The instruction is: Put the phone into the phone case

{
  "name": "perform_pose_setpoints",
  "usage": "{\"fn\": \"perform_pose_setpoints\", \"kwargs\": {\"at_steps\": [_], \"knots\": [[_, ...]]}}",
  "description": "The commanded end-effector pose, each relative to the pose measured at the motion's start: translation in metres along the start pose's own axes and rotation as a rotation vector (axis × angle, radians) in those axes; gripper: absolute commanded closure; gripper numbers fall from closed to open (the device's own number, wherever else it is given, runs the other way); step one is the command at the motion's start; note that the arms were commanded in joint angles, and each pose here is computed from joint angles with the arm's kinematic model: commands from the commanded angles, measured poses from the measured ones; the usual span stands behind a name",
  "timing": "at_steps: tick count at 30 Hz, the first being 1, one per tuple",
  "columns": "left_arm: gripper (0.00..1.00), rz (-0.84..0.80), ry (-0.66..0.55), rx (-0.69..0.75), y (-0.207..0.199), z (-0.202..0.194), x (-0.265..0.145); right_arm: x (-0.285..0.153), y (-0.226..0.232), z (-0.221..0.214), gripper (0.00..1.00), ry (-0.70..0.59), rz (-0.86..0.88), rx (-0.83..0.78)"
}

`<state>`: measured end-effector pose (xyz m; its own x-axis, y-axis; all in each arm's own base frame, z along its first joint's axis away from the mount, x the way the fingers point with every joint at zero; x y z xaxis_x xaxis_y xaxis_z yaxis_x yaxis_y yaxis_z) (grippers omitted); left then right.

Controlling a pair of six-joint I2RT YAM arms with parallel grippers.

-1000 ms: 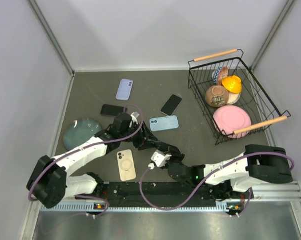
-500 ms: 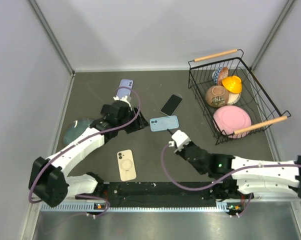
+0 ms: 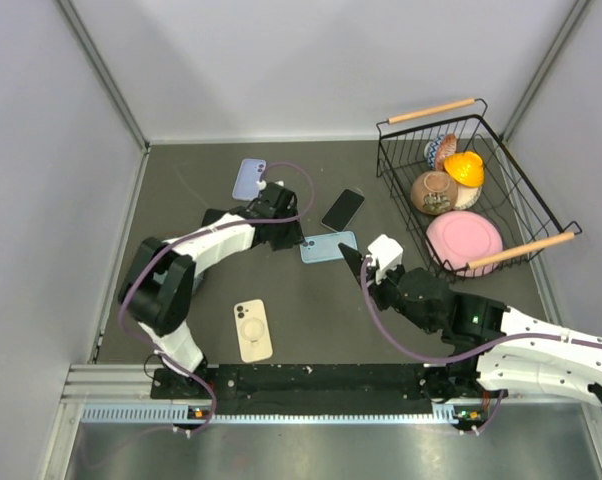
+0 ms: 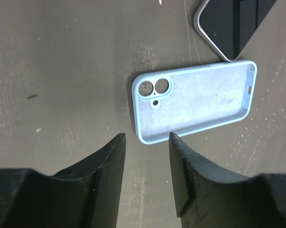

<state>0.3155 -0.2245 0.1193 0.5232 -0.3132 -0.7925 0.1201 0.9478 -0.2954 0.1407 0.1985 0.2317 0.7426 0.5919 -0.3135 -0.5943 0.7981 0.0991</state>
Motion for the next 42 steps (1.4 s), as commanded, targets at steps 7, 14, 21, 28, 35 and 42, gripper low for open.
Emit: {"fn": "perform_pose_setpoints", "kwargs": {"at_steps": [7, 14, 21, 28, 35, 42], "knots": [[0.61, 0.069, 0.046, 0.050, 0.008, 0.000, 0.044, -0.012, -0.004, 0.021, 1.00, -0.083, 0.003, 0.041], [0.64, 0.129, 0.099, 0.120, 0.014, -0.004, 0.055, -0.013, -0.009, 0.020, 1.00, -0.102, -0.014, 0.021], [0.70, 0.098, 0.146, 0.171, 0.012, -0.012, 0.062, -0.011, -0.010, 0.019, 1.00, -0.117, -0.011, -0.002], [0.85, -0.045, 0.186, 0.296, 0.000, -0.020, 0.050, -0.019, -0.014, 0.026, 1.00, -0.155, -0.014, -0.013], [1.00, -0.163, 0.128, 0.626, 0.001, -0.019, 0.014, -0.027, -0.017, 0.025, 1.00, -0.179, 0.007, 0.016], [1.00, -0.146, 0.106, 1.081, -0.001, -0.037, -0.014, -0.036, -0.025, 0.027, 1.00, -0.192, -0.020, 0.012]]}}
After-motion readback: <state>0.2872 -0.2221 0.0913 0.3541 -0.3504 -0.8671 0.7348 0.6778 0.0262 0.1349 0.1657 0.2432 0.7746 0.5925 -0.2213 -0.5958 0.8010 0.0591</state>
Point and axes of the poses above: each gripper's point midway between its finger pads, its own x axis out along the fingers, its own y axis along the line the jaws close on, z = x × y, the point moved 5 cm from there along -x, back along the fingers, and after that the axes turned 12 degrees about x, right-handed, at the moved point
